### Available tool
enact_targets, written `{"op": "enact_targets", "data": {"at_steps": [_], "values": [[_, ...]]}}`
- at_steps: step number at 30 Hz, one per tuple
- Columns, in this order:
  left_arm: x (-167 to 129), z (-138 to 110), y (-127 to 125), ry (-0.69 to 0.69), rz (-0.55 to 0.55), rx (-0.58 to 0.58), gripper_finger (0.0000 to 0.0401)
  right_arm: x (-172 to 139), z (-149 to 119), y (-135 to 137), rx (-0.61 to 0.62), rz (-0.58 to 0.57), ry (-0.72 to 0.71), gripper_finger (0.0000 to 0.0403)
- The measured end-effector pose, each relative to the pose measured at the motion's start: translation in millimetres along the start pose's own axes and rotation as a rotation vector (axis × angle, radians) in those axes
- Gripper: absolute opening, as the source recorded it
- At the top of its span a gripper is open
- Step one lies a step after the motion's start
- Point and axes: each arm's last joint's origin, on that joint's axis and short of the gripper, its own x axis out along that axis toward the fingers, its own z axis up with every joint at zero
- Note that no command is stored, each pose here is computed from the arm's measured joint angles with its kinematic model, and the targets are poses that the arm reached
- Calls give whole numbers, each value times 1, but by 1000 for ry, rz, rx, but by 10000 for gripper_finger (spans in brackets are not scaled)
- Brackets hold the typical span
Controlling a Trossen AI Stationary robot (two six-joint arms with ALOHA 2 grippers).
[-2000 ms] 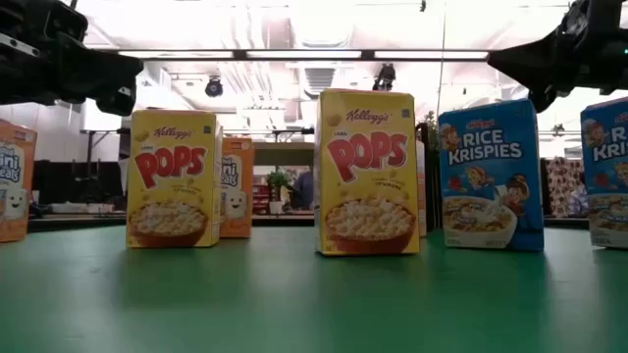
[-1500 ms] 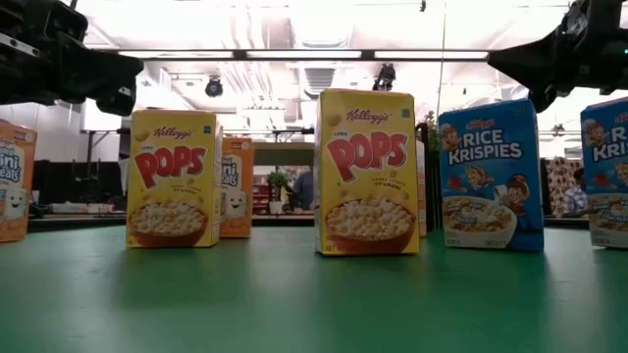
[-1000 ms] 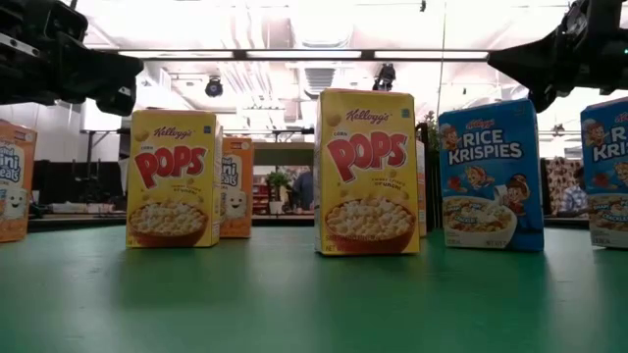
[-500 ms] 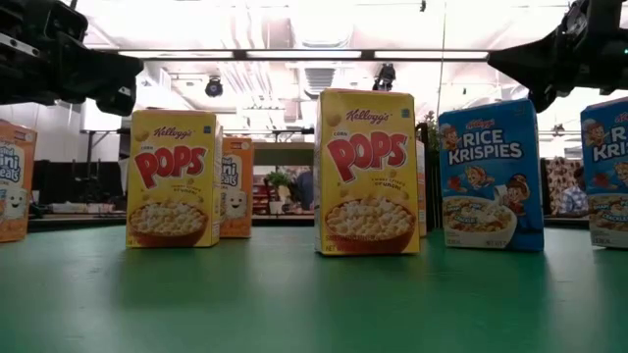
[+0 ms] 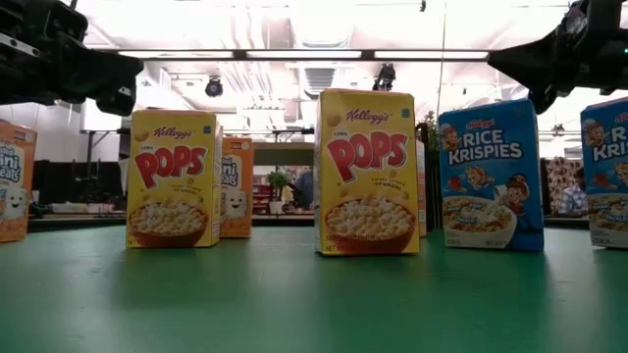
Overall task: Stack cereal on shelf
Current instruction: Put the middle orange cereal box on the shelf
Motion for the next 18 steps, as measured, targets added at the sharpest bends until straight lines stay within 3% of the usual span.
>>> {"op": "enact_targets", "data": {"at_steps": [9, 15, 18], "values": [[0, 4, 0, -37, 1, -34, 0, 0, 0, 0, 25, 0, -1, 22], [-5, 33, 2, -343, 1, -80, 0, 0, 0, 0, 25, 0, 0, 22], [-12, 47, 2, -499, -27, -176, 0, 0, 1, 0, 26, 0, -8, 22]]}}
